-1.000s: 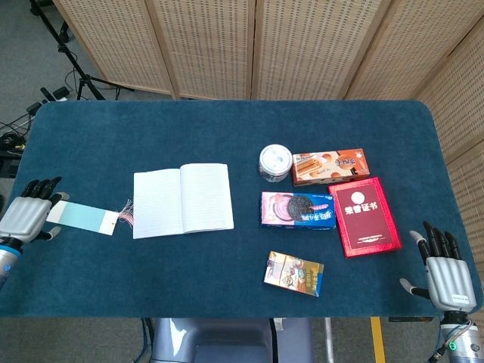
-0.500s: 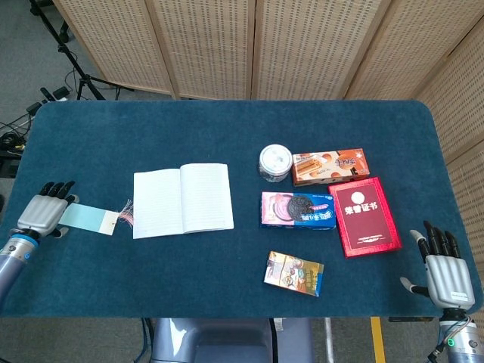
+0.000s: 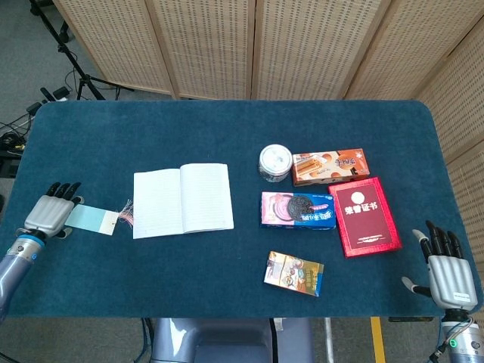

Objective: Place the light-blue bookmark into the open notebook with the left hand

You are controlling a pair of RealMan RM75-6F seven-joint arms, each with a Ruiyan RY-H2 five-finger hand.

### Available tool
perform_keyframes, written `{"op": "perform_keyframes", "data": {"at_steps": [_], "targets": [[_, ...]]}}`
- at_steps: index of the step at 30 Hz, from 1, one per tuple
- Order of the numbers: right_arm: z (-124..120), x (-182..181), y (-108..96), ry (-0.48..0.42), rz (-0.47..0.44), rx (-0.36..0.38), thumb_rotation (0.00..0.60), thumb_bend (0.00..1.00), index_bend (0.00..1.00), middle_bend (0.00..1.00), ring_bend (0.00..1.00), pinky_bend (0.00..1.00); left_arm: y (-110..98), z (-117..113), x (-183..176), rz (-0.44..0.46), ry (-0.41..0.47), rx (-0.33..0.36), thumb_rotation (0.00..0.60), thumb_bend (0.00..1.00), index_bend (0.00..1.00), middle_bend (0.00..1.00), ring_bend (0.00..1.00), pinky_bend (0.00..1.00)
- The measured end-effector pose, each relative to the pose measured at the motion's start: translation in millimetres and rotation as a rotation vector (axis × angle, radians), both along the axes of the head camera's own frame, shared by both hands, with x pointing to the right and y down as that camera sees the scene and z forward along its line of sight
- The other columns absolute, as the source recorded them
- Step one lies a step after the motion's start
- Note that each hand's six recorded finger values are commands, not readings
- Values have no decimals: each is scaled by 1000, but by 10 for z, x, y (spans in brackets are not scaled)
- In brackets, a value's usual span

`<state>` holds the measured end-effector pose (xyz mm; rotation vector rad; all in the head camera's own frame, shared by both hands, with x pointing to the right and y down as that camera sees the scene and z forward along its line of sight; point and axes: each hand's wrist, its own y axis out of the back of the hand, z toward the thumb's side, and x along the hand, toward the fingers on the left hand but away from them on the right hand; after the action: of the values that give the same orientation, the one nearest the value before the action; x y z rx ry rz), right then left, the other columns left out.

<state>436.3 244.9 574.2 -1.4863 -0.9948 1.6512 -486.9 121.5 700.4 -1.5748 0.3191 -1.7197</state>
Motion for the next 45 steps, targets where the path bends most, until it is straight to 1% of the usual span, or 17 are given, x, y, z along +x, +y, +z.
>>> {"op": "perform_keyframes", "data": {"at_steps": [13,27,34,45], "targets": [[6,-7,-6,5,-3,3,600,105,122,0,0,0,40,124,-1,19,-29,-7,600,224,288,0,0,0],[-19,4,-11,0,0,14,600,105,122,0,0,0,64,195,19,33,-44,-15,600,224,288,0,0,0],[-18,7,-10,0,1,13,600,105,122,0,0,0,59,217,16,39,-55,-5,600,230,288,0,0,0],[-21,8,-10,-1,2,15,600,105,122,0,0,0,82,247,22,46,-58,-8,600,235,288,0,0,0]]}}
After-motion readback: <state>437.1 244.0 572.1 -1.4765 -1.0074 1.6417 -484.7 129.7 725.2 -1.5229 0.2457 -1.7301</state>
